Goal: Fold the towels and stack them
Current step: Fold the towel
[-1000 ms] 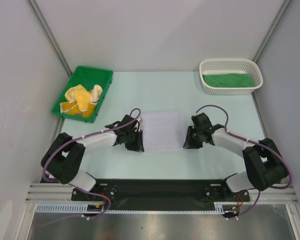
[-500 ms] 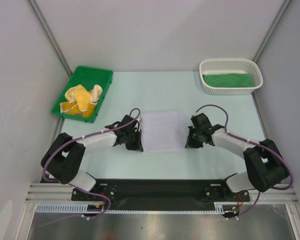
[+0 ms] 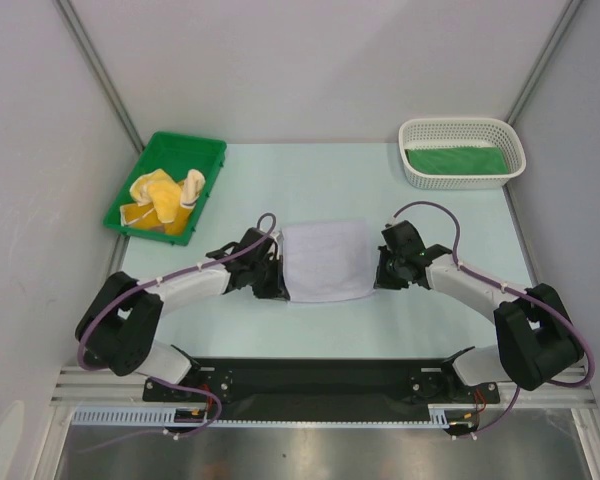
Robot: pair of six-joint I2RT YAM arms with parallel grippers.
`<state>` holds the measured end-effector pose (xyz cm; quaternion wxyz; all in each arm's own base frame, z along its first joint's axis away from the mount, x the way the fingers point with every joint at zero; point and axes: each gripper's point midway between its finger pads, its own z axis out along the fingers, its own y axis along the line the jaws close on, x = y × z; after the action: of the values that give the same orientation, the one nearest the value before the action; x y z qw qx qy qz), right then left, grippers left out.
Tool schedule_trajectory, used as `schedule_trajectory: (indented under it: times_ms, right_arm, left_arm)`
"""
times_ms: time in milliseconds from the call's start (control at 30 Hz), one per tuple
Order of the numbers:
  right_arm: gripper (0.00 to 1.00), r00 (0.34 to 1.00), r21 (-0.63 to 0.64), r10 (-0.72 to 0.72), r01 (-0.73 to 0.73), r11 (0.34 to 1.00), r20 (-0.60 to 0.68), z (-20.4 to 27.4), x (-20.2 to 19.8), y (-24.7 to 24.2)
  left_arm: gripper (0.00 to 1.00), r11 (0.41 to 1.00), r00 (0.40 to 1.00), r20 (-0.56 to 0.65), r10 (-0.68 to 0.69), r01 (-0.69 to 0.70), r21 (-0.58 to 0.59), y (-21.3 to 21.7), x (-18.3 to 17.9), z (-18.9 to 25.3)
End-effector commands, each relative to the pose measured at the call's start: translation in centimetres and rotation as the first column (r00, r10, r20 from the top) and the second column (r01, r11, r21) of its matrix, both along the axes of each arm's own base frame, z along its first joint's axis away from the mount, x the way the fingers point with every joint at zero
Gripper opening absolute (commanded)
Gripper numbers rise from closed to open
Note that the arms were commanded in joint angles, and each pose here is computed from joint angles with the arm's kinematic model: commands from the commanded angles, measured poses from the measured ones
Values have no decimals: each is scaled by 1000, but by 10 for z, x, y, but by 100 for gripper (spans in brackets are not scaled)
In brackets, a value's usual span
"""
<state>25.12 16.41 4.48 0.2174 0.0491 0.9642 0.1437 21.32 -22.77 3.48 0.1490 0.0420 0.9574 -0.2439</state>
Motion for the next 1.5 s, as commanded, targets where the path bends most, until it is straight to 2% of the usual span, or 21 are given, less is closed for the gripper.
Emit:
schedule_trajectory:
  times_ms: [0,167,400,800,867,933,967,1000,1033,1100,1300,1467]
  right_arm:
    - [0,999,-57,-7,9,998,37,3,7,-9]
    - [0,999,-69,-15,18,997,45,-6,6,-13]
    - [0,998,-93,-16,21,995,54,-16,6,-18]
    - [0,999,-126,-45,46,991,9,-44,0,-27]
    - [2,998,-130,-64,63,990,-3,-44,-3,-29]
    - [9,996,-138,-84,84,987,2,-38,-4,-32]
    - [15,996,-136,-91,91,987,5,-35,-4,-33]
    - [18,994,-137,-111,112,984,14,-30,-2,-34]
    - [25,993,-138,-117,118,983,16,-24,-4,-36]
    - [27,991,-150,-132,134,980,22,-18,-4,-39]
    - [25,992,-126,-110,116,985,54,16,5,-32]
    - [24,995,-76,-82,87,993,64,28,7,-21]
  left_arm:
    - [0,995,1000,23,16,-14,-99,-20,5,17]
    - [0,996,1000,7,-2,3,-90,-26,-2,6]
    - [0,1000,1000,-11,15,-15,-12,-17,-5,-15]
    - [1,1000,999,-43,-2,3,12,-16,-15,-31]
    - [7,1000,1000,-31,4,-3,23,-15,-13,-28]
    - [14,1000,1000,-26,3,-3,25,-13,-15,-20]
    - [20,1000,1000,-20,7,-6,24,-13,-13,-15]
    - [33,1000,1000,-22,9,-8,29,-12,-14,-11]
    - [37,1000,1000,-4,4,-4,15,-13,-13,-2]
    - [43,1000,1000,27,1,-1,-2,-18,-6,14]
    - [47,1000,992,125,-21,21,4,-23,21,56]
    - [46,999,991,133,-26,31,-38,-32,42,59]
